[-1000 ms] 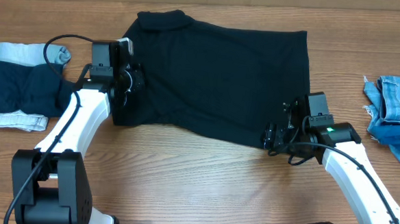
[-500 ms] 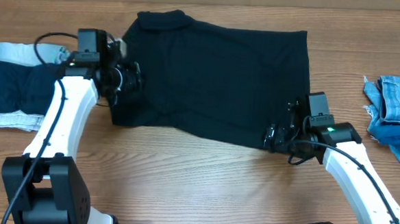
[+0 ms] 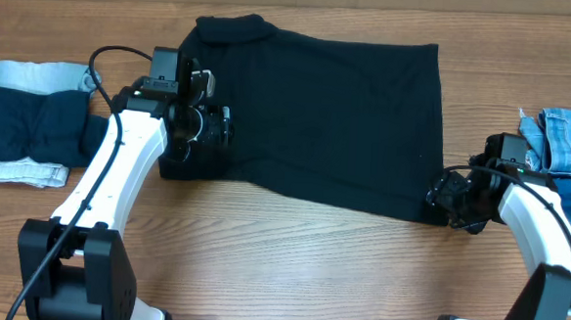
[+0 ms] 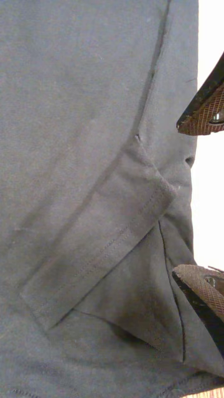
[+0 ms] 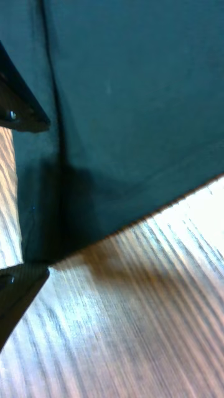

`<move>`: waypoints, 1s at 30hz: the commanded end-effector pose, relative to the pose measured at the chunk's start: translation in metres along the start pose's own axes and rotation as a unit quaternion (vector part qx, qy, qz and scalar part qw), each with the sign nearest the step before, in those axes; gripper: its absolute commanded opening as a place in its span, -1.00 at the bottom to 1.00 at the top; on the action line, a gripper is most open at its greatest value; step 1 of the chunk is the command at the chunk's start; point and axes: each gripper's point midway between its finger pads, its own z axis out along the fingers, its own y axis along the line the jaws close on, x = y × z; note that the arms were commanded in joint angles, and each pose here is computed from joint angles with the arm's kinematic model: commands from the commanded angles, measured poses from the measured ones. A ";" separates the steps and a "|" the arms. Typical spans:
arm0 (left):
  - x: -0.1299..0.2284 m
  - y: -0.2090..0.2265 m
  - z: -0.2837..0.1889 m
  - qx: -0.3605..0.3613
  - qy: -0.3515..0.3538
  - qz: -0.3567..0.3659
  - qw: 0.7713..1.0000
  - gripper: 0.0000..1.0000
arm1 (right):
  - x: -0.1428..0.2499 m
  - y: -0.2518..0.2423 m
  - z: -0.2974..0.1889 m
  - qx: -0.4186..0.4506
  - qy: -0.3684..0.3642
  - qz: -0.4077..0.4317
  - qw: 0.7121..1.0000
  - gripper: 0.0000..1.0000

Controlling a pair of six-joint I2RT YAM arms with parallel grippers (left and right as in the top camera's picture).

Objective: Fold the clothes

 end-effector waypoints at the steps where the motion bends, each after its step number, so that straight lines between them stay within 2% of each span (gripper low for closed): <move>1: 0.000 0.004 0.002 -0.010 0.000 0.018 1.000 0.44 | -0.008 -0.014 0.001 0.039 -0.017 -0.004 0.999 0.36; 3: -0.001 0.004 0.002 -0.010 -0.001 0.018 1.000 0.44 | -0.005 -0.014 0.001 0.041 -0.012 -0.001 0.999 0.36; 9: -0.004 0.003 0.002 -0.009 -0.007 0.020 1.000 0.46 | -0.003 -0.011 0.001 0.031 -0.006 -0.001 1.000 -0.25; 13: -0.005 0.003 0.002 -0.009 -0.008 0.020 1.000 0.46 | 0.006 -0.010 0.001 0.026 0.013 0.002 1.000 -0.42; 15: -0.005 0.003 0.002 -0.008 -0.009 0.020 1.000 0.46 | 0.006 -0.011 0.001 0.026 0.014 0.005 1.000 -0.62; 17: -0.005 0.002 0.002 -0.008 -0.010 0.020 1.000 0.46 | 0.004 -0.010 0.001 0.025 0.009 0.005 1.000 -0.90; 25: -0.005 0.002 0.002 -0.008 -0.010 0.020 1.000 0.47 | -0.018 0.003 -0.020 0.009 -0.030 -0.003 1.000 -0.92; 30: -0.007 0.002 0.002 -0.007 -0.014 0.021 1.000 0.48 | -0.030 0.045 -0.044 -0.088 -0.039 -0.024 0.995 -0.92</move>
